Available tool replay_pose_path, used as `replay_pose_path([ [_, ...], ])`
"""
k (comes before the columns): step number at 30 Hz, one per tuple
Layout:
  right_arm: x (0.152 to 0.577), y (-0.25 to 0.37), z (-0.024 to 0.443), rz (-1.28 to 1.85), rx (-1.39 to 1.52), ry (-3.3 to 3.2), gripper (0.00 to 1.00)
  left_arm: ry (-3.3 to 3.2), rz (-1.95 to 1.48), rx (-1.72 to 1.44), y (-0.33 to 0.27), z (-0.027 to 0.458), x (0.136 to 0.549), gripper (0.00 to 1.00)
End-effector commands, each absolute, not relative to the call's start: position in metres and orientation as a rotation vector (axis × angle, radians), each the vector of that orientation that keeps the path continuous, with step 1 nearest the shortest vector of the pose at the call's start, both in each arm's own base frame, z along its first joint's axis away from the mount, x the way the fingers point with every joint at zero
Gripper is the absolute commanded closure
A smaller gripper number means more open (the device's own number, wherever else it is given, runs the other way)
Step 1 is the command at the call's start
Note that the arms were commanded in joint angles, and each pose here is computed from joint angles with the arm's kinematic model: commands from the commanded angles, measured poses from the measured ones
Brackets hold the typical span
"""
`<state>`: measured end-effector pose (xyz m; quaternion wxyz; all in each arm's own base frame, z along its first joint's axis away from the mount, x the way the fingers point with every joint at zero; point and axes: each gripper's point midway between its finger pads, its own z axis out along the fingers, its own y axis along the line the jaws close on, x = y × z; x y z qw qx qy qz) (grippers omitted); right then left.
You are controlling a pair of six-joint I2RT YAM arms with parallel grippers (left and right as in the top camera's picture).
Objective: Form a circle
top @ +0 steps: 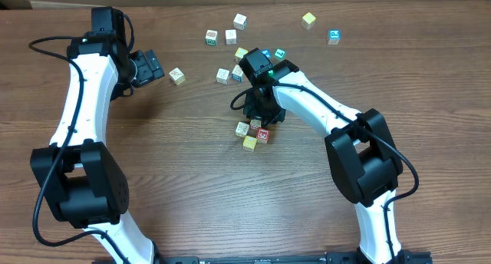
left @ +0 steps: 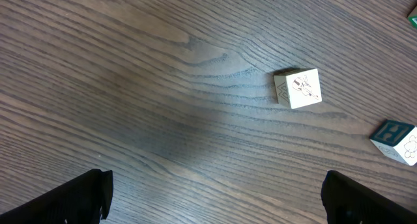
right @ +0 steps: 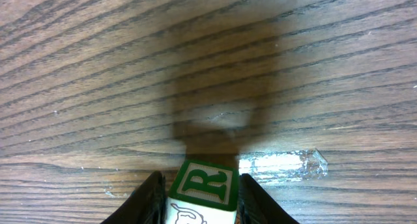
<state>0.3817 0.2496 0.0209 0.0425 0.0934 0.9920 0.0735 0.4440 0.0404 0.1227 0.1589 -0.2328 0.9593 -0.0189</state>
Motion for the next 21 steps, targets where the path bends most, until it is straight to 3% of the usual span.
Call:
replay_pose_path([
  [1, 0.3817, 0.2513, 0.0302, 0.245, 0.291, 3.018, 0.67, 2.731, -0.068, -0.671, 0.0384, 0.1249, 0.4485, 0.00],
  [12, 0.3819, 0.2514, 0.0303, 0.246, 0.290, 3.017, 0.61, 2.731, -0.068, -0.671, 0.0384, 0.1249, 0.4485, 0.00],
  [21, 0.3888, 0.2532, 0.0315, 0.255, 0.288, 2.986, 0.44, 2.731, -0.068, -0.671, 0.0384, 0.1249, 0.4485, 0.00],
])
